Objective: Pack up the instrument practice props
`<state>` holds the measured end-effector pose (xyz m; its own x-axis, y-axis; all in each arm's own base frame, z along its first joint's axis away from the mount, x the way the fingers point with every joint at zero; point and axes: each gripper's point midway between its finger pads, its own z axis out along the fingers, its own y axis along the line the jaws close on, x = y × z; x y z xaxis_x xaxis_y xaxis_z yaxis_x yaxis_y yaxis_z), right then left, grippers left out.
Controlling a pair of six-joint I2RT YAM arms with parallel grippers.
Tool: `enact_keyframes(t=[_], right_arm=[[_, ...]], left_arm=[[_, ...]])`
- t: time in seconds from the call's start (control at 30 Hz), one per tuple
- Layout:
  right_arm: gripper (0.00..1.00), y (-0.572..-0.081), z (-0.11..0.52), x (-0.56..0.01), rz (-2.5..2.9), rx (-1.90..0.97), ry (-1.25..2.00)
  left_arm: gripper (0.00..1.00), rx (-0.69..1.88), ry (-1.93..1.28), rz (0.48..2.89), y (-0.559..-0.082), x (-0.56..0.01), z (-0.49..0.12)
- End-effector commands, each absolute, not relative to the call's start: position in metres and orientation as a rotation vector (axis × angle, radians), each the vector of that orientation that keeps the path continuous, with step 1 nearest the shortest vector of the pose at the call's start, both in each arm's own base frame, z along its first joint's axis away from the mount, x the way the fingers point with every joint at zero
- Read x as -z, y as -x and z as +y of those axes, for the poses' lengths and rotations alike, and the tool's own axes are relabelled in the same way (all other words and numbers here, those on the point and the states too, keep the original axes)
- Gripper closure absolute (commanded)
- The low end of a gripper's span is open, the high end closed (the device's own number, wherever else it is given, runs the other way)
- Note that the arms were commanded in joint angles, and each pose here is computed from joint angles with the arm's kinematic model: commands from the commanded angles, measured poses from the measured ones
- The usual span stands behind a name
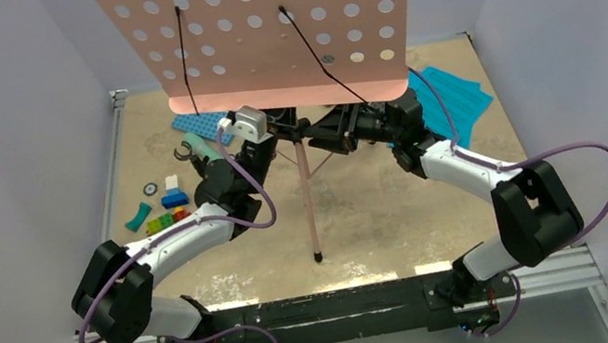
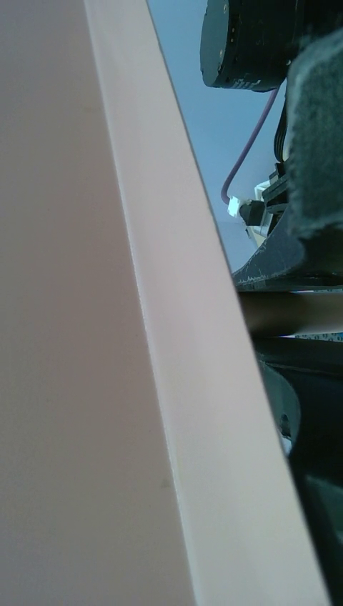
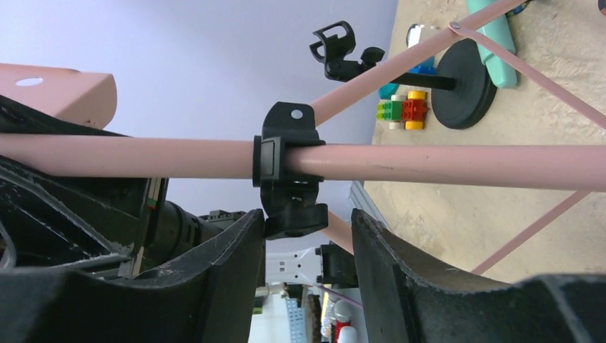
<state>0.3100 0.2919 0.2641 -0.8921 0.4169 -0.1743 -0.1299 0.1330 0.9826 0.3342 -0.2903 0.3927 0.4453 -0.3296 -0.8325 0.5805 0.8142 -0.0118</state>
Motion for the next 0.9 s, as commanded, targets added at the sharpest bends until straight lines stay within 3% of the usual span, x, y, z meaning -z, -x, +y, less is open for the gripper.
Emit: enact_keyframes(t=[0.0, 0.23, 0.43, 0.53, 0.67, 0.87], right_arm=[[0.49, -0.314, 0.293, -0.306, 1.897, -1.889, -0.205], [0.55, -0.319, 0.293, -0.311, 1.874, -1.93, -0.209], [0.66, -0.316, 0.296, -0.315, 1.889, -1.952, -0.164], [0.76, -0.315, 0.296, -0.318, 1.885, -1.957, -0.148], [1.0, -0.313, 0.297, -0.321, 1.878, -1.944, -0.092], [1.0, -0.313, 0.299, -0.322, 1.856, -1.835, 0.099]], left_arm=[[1.0, 0.595, -0.427, 0.983, -0.327, -0.366, -0.312], [1.0, 0.596, -0.424, 0.989, -0.327, -0.361, -0.311], [1.0, 0.588, -0.439, 0.993, -0.326, -0.358, -0.312], [1.0, 0.589, -0.438, 0.995, -0.327, -0.357, -0.312], [1.0, 0.595, -0.438, 1.008, -0.328, -0.353, -0.314], [1.0, 0.606, -0.442, 1.036, -0.331, -0.348, -0.317]])
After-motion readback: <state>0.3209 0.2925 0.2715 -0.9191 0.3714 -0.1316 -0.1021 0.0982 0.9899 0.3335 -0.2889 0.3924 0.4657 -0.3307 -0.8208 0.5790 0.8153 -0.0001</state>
